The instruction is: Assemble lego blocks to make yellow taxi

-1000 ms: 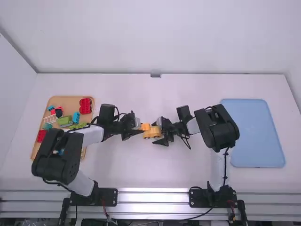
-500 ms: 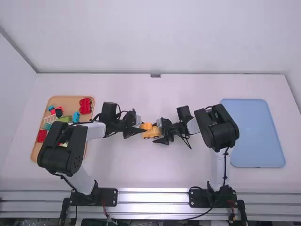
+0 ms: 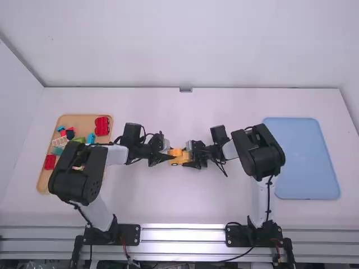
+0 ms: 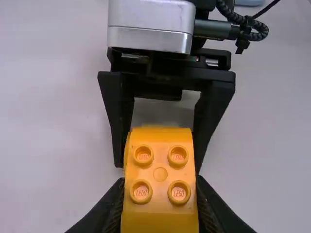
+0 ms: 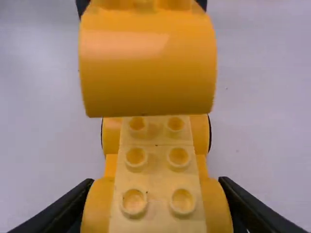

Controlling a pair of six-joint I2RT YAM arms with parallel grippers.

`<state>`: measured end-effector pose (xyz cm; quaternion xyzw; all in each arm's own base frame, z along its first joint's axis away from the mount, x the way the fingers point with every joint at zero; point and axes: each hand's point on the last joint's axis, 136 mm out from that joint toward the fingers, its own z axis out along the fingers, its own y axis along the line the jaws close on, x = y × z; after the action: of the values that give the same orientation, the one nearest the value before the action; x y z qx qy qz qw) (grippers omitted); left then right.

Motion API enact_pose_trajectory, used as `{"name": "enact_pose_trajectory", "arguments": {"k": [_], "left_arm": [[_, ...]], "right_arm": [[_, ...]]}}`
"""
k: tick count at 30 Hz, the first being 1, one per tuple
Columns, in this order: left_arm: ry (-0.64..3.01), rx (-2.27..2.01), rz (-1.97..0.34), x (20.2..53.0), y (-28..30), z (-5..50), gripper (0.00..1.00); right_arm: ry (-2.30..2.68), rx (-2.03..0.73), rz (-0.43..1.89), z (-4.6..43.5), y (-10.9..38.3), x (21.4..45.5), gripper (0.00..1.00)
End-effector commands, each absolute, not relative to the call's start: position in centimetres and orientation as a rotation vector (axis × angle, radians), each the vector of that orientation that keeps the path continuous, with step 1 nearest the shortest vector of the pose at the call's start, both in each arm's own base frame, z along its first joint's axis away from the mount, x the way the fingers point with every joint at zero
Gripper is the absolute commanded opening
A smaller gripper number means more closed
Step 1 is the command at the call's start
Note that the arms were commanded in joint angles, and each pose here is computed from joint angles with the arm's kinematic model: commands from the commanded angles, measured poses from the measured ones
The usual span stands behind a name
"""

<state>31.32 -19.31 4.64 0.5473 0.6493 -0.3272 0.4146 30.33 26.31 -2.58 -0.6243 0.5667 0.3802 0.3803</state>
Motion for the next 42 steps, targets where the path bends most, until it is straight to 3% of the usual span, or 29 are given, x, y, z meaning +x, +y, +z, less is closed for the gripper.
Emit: {"name": "enact_pose_trajectory", "arguments": {"k": [1,8,14,22,42], "left_arm": [[1.601,1.39,-0.858,31.3,-20.2,4.9,0.07],[1.578,1.425,-0.868,31.2,-20.8,4.2,0.02],[1.583,1.422,-0.867,31.4,-20.8,4.1,0.02],[1.573,1.424,-0.855,31.8,-20.9,4.3,0.03],[1.585,1.435,-0.903,31.2,-21.5,3.0,0.04]], "right_arm": [[1.487,-1.601,0.951,-3.3,26.7,30.6,0.66],[1.481,-1.591,0.973,-3.0,26.7,30.5,0.64],[1.463,-1.576,1.004,-2.7,26.5,30.3,0.5],[1.451,-1.591,0.995,-2.8,26.4,30.1,0.46],[1.451,-1.608,1.009,-3.0,26.5,29.5,0.49]]}}
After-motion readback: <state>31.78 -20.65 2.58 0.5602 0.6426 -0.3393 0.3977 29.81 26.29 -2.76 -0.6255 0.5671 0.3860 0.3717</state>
